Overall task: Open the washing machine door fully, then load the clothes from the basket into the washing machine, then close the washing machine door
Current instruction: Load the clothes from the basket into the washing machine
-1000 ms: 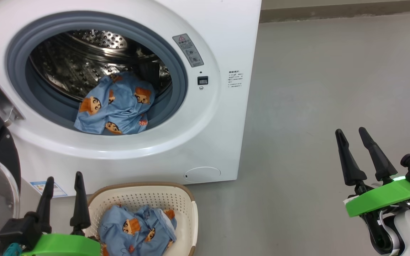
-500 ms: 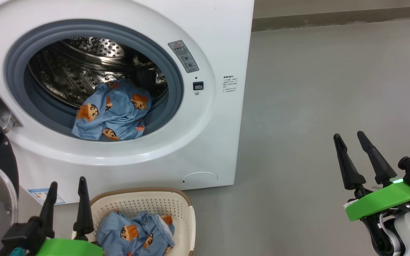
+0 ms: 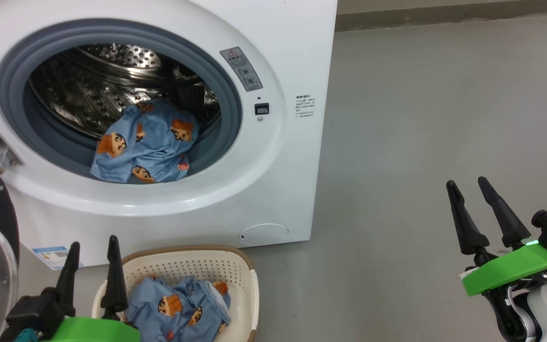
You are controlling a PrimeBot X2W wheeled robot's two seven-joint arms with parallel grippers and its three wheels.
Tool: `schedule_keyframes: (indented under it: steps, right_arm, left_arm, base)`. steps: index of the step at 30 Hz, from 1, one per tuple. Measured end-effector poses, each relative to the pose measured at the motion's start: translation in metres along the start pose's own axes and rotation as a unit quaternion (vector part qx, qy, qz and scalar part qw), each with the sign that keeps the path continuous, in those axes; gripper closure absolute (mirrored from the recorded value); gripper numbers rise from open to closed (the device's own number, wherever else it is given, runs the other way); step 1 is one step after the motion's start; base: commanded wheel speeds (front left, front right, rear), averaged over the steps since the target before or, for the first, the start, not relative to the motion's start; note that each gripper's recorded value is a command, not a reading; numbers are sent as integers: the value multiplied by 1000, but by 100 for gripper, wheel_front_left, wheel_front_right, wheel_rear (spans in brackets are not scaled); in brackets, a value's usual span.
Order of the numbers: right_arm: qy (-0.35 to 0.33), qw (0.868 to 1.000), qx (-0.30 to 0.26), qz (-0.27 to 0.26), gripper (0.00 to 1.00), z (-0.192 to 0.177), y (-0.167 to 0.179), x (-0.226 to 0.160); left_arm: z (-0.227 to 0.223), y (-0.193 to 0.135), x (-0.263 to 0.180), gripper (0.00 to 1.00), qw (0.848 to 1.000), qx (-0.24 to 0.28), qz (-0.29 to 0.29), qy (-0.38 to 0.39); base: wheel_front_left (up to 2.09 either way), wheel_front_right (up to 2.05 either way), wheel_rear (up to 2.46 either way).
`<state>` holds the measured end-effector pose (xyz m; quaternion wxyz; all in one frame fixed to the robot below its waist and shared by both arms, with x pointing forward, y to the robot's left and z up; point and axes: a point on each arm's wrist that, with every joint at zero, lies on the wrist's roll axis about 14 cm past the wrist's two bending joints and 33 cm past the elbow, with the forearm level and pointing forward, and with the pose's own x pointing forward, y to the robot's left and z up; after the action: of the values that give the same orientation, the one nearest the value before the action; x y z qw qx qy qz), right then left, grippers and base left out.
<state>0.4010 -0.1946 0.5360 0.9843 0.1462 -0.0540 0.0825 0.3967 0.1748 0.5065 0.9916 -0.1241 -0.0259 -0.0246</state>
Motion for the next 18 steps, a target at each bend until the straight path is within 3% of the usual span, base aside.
schedule_keyframes:
  steps: [7,18]
  right_arm:
    - [10,1000,-1,-7,0,-7,-5,1]
    - [24,999,0,-23,0,-20,-20,12]
  left_arm:
    - [-17,1,9,0,999,-11,3,34]
    - [-38,2,74,0,996,0,-9,88]
  base:
    - [0,0,0]
    - [0,0,0]
